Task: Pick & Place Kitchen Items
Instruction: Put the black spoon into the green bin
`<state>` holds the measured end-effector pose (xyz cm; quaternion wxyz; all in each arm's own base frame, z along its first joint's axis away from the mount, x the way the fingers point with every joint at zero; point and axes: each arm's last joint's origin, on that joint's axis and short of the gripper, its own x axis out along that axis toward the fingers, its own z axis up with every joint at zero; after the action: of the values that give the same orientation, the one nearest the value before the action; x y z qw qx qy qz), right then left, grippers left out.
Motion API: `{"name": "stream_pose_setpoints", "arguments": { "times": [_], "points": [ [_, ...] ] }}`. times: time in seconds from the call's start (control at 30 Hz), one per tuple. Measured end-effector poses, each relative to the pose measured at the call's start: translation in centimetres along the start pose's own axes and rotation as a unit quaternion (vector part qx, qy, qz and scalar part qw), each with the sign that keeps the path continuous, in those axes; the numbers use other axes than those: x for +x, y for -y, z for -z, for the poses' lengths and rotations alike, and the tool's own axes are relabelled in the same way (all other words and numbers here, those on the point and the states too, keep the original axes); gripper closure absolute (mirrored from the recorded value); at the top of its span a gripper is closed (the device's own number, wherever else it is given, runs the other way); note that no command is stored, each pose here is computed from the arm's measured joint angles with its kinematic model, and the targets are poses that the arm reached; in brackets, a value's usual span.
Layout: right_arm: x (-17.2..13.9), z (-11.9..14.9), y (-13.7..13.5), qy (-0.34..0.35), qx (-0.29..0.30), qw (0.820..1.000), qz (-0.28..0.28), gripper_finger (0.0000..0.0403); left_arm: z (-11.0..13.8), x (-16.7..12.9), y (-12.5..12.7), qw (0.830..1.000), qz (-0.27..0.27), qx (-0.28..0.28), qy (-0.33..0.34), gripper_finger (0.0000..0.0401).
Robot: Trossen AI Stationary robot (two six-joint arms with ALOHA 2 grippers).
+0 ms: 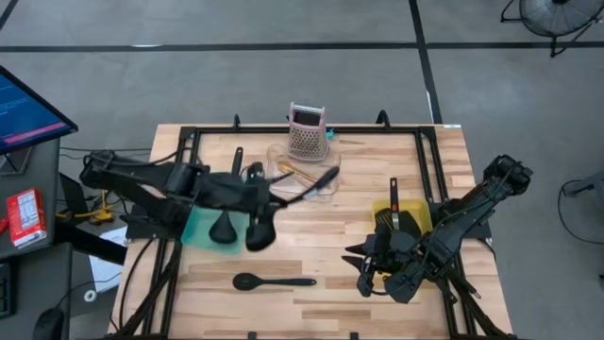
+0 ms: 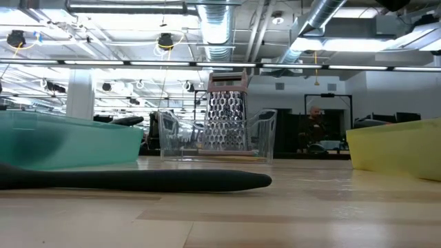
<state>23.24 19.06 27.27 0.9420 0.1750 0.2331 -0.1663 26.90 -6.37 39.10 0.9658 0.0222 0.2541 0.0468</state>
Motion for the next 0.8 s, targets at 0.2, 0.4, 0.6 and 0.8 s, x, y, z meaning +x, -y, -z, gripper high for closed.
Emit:
{"name": "stream_pose_setpoints", "arguments": {
  "times": [0.2, 0.4, 0.6, 0.8],
  "points": [
    [0.0, 0.0, 0.0, 0.000, 0.000, 1.000, 0.000, 0.0285, 1.1, 0.5, -3.0, 0.991, -0.113, -0.039, -0.056, 0.0395],
    [0.0, 0.0, 0.0, 0.000, 0.000, 1.000, 0.000, 0.0285, 2.7, 0.1, -5.0, 0.955, -0.259, -0.091, -0.109, 0.0395],
    [0.0, 0.1, 0.1, -0.002, -0.005, 1.000, 0.004, 0.0285, 6.3, -0.1, -5.8, 0.923, -0.340, -0.104, -0.148, 0.0395],
    [0.0, 0.1, 0.1, -0.005, -0.008, 1.000, 0.005, 0.0285, 11.6, -0.1, -6.4, 0.906, -0.344, -0.118, -0.214, 0.0395]
  ]
}}
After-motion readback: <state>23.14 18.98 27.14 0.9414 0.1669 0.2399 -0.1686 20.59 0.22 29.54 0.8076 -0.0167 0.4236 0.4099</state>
